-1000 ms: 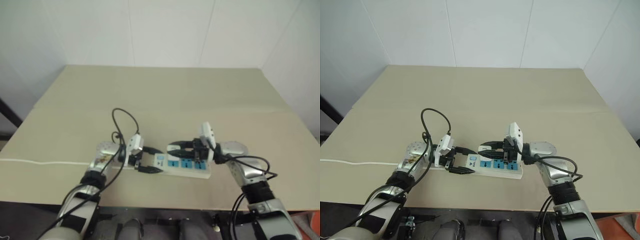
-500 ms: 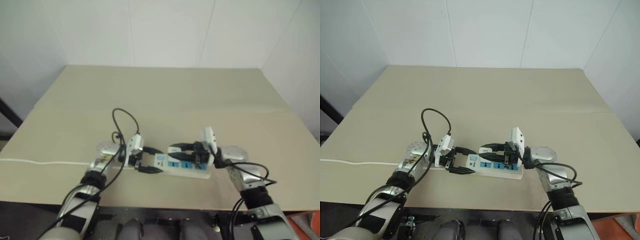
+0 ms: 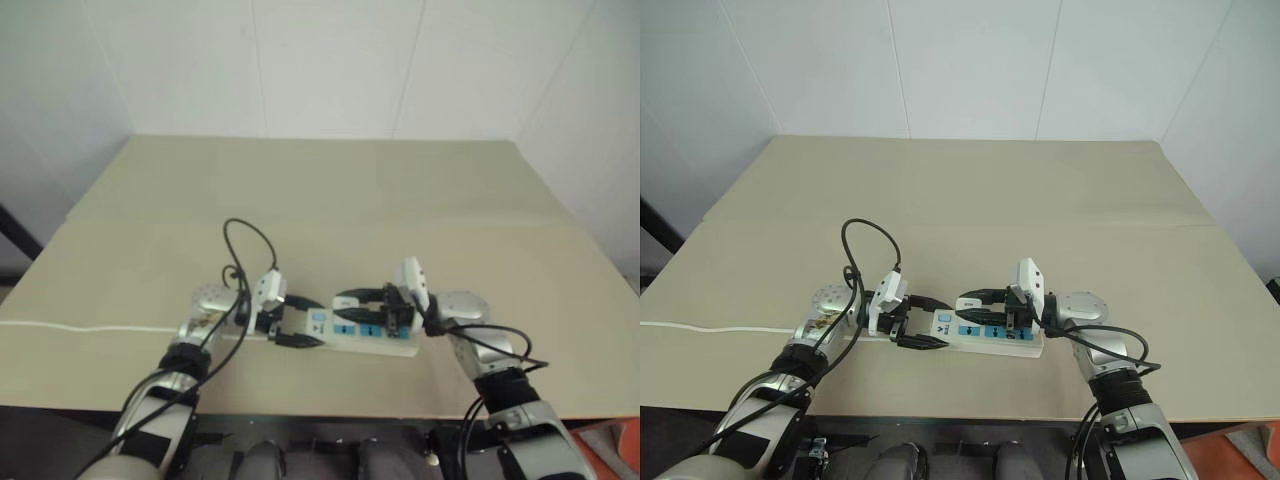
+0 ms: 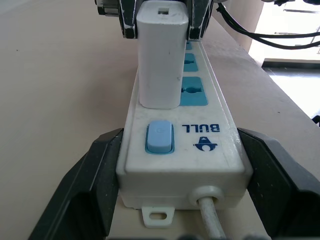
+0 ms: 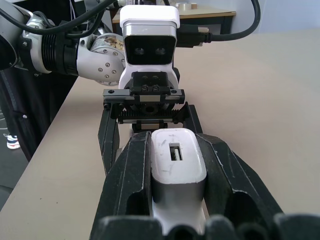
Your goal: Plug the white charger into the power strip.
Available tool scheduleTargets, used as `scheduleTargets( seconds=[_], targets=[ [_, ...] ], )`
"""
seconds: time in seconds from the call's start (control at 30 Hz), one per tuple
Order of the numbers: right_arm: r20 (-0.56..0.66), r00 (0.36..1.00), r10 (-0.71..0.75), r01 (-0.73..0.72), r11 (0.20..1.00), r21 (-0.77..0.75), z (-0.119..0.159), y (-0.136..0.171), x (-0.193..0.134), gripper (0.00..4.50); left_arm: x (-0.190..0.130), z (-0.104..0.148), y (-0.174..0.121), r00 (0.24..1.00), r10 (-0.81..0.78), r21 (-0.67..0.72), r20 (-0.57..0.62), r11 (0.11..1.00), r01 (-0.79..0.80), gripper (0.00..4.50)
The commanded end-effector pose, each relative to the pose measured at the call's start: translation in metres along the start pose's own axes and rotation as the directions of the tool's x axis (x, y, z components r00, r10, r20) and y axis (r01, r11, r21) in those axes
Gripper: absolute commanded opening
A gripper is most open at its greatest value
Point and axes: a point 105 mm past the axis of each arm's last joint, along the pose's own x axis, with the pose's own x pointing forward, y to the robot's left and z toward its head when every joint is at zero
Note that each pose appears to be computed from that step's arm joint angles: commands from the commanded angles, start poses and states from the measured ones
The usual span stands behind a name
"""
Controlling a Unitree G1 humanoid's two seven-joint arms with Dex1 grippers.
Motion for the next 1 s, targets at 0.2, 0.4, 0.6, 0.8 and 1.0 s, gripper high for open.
scheduleTargets(
  seconds=[0.2,0.4,0.6,0.8,1.0],
  targets=[
    [-0.061,0.998,-0.03,0.033,0.998,0.046,-0.027,0.007,-0.01,2.13,0.001,0.009,0.003,1.0,-0.002,0.044,0.011,0.999,0.002,3.24],
    [-0.049,0.999,-0.005,0.005,1.0,-0.005,-0.023,0.011,-0.016,4.22,0.001,0.009,0.004,1.0,0.008,0.05,0.009,0.999,-0.008,3.24],
    [-0.064,0.998,0.0,-0.002,0.999,-0.038,-0.021,0.01,-0.022,4.5,0.002,0.012,0.007,0.999,0.004,-0.012,0.045,1.0,-0.003,3.59],
    [-0.08,0.997,0.001,-0.006,0.998,-0.061,-0.012,0.009,-0.034,4.5,-0.008,0.024,0.001,0.995,0.008,0.03,0.104,0.999,-0.011,4.48],
    [-0.15,0.988,-0.047,0.012,0.974,-0.226,0.039,0.013,-0.093,4.5,-0.054,0.045,-0.013,0.996,0.06,0.076,0.059,0.995,-0.064,4.48]
  ],
)
